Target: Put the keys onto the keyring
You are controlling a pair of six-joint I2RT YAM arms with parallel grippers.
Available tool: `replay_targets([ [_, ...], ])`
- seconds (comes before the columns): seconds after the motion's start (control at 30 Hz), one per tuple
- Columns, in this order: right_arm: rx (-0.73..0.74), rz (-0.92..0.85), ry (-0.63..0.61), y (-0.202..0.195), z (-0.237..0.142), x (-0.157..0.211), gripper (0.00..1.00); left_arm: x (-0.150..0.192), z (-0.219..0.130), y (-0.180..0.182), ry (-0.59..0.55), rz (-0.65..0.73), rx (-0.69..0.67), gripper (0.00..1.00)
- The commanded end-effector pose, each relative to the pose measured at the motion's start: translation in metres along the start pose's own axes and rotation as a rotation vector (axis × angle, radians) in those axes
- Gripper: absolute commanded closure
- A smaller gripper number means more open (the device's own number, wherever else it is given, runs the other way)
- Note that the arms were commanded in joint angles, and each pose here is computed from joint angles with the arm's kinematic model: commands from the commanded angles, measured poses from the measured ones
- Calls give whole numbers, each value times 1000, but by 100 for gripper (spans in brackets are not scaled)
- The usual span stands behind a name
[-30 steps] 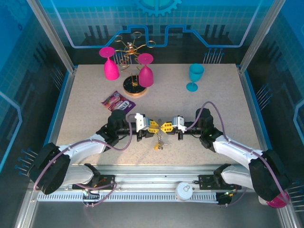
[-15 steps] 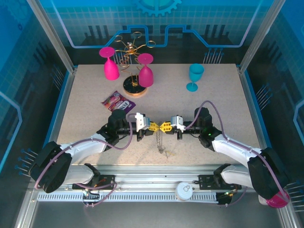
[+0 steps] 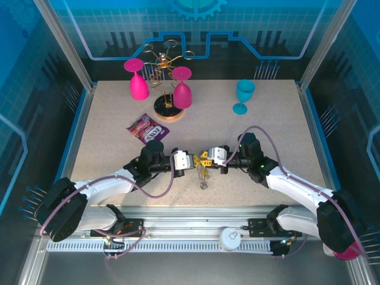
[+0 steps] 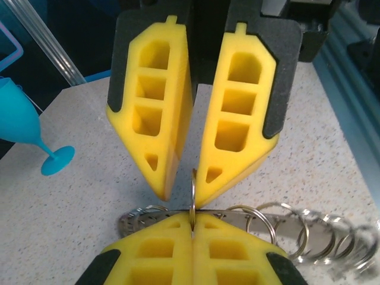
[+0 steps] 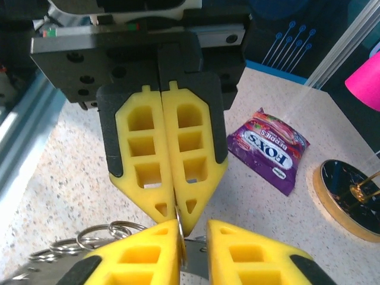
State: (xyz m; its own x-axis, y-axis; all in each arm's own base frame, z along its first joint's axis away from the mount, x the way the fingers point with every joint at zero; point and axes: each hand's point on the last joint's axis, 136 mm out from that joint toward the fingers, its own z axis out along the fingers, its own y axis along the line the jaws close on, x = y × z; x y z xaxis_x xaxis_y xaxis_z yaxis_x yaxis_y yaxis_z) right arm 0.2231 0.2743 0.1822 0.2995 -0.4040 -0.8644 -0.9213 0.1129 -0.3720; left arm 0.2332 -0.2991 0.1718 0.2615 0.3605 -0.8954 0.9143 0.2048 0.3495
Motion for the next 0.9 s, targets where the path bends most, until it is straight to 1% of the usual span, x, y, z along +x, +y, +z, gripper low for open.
replay_targets([
  [0.0, 22, -90, 88, -4, -1, 4, 86, -15, 1, 10, -5, 108, -36, 100],
  [0.1, 19, -129, 124, -2, 0, 7, 88, -15, 1, 10, 1, 119, -37, 100],
  [0.33, 34, -157, 152, -3, 0, 10, 88, -14, 1, 6, 21, 146, -27, 100],
  [0.37, 34, -159, 149, -3, 0, 10, 89, -14, 1, 6, 23, 146, -27, 100],
  [0.47, 24, -163, 133, -1, 1, 7, 100, -15, 1, 5, 20, 150, -22, 100],
  [0.57, 16, -161, 109, 2, 2, 4, 100, -16, 1, 5, 19, 144, -22, 100],
  [0.63, 11, -158, 86, 4, 3, 2, 100, -14, 2, 4, 20, 133, -24, 91],
  [0.7, 9, -155, 63, 6, 4, 0, 100, -11, 3, 3, 21, 128, -24, 84],
  [0.77, 9, -153, 43, 7, 5, -3, 100, -7, 4, 2, 28, 121, -21, 82],
  [0.87, 3, -149, 22, 9, 5, -6, 100, -3, 4, 0, 33, 114, -18, 83],
])
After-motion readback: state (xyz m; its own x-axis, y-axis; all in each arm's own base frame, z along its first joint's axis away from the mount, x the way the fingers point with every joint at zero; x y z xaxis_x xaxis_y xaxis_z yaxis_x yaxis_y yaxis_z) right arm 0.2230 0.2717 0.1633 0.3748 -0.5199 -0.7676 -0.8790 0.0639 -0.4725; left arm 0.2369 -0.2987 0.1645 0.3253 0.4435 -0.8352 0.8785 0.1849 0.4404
